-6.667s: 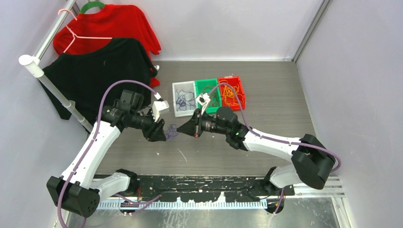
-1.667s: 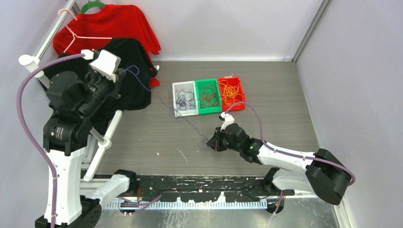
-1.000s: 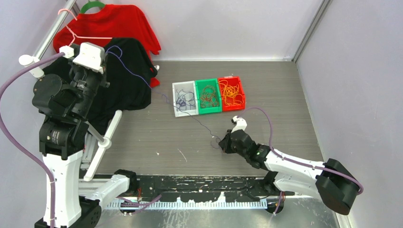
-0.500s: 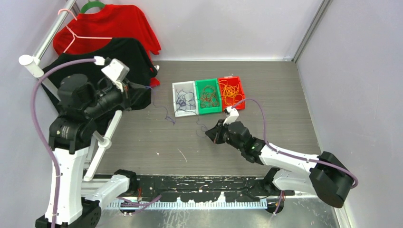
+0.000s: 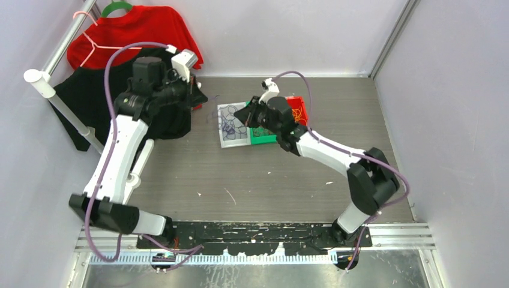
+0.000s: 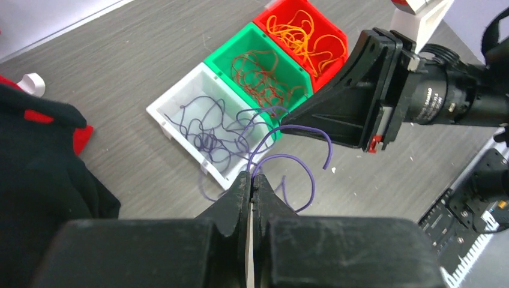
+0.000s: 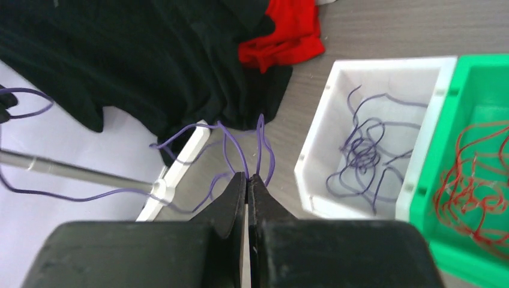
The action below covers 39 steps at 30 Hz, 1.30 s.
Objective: Untangle the cables
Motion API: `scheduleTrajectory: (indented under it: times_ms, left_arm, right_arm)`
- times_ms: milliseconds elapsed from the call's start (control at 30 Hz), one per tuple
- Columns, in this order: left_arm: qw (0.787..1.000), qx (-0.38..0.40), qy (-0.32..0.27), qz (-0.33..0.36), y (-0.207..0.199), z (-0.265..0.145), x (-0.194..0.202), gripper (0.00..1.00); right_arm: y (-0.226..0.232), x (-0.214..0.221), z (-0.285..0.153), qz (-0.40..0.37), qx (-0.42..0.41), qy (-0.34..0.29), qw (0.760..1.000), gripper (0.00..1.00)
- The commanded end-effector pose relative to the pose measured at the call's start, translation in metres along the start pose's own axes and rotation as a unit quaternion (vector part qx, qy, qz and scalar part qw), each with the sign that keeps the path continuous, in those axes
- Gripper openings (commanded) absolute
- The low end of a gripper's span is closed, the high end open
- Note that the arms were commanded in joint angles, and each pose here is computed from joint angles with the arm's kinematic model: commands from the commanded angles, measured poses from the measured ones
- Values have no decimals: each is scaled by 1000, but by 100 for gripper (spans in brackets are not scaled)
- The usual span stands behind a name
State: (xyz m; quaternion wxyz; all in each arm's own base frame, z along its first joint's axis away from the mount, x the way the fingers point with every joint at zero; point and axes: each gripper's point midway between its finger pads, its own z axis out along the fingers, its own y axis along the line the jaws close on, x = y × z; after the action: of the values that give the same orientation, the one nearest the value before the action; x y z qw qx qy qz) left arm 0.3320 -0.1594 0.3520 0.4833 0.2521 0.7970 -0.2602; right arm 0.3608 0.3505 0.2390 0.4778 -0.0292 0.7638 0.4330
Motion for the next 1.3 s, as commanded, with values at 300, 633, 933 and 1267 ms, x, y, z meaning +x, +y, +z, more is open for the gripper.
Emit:
scheduleTrajectory:
  times_ms: [300, 633, 933, 1267]
  left_arm:
    - [999, -28, -36, 19, 45, 82, -41, 0]
    - [998, -47, -38, 8, 62, 111, -45, 0]
    - [998, -53, 4, 13, 53, 146, -9, 0]
    - [987, -106, 106, 54, 82, 192, 81, 0]
  right_arm:
    - [-61, -4, 78, -44, 56, 51, 996, 40]
    - [-68, -49, 49, -33, 70, 7, 997, 56]
    - [-75, -76, -24, -29, 105, -52, 993, 58]
    - [-100, -63, -98, -37, 167, -78, 982, 59]
